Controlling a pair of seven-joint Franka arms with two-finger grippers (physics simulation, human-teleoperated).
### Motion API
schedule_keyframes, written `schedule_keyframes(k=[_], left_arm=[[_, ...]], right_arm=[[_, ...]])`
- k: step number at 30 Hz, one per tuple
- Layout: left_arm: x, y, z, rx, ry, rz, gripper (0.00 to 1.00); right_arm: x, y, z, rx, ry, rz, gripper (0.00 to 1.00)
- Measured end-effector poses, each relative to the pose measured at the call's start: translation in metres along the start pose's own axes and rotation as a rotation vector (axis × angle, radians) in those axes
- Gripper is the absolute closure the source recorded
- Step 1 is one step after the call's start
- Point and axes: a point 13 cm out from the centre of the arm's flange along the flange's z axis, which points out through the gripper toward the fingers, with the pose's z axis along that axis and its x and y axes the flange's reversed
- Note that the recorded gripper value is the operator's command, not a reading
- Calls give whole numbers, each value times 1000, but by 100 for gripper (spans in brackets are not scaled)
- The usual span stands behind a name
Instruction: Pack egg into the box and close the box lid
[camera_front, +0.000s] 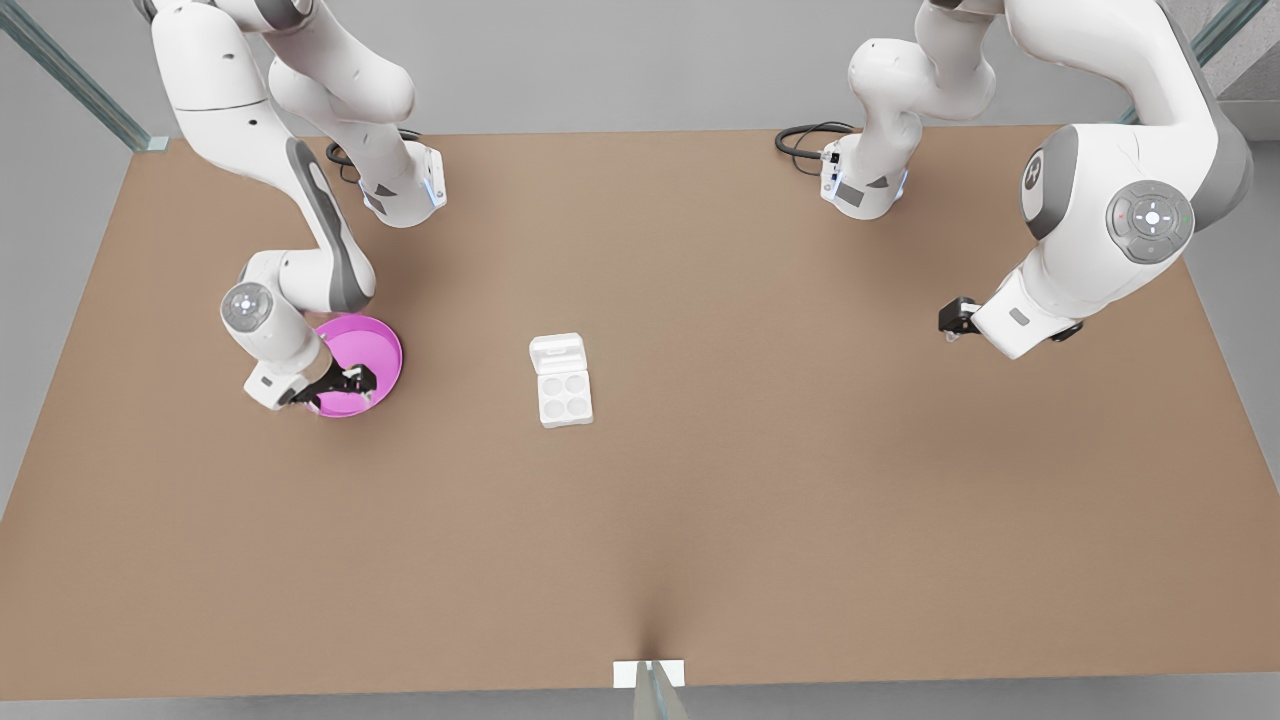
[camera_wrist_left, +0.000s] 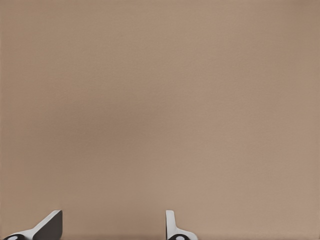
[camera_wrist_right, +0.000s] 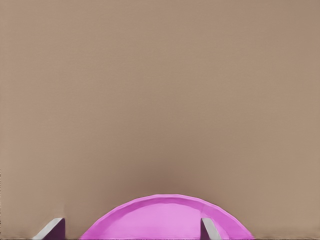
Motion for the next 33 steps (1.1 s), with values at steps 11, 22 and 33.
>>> schedule_keyframes(k=[11, 22, 33], left_arm=[[-1, 0, 3, -1, 6, -1, 0], [-1, 0, 4, -2, 8, -2, 0], [-2, -1, 8, -3, 16, -2, 0]], right_arm=[[44, 4, 11, -1, 27, 7, 0], [43, 8, 44, -19, 27, 16, 0], [71, 7, 62, -26, 41, 40, 0]])
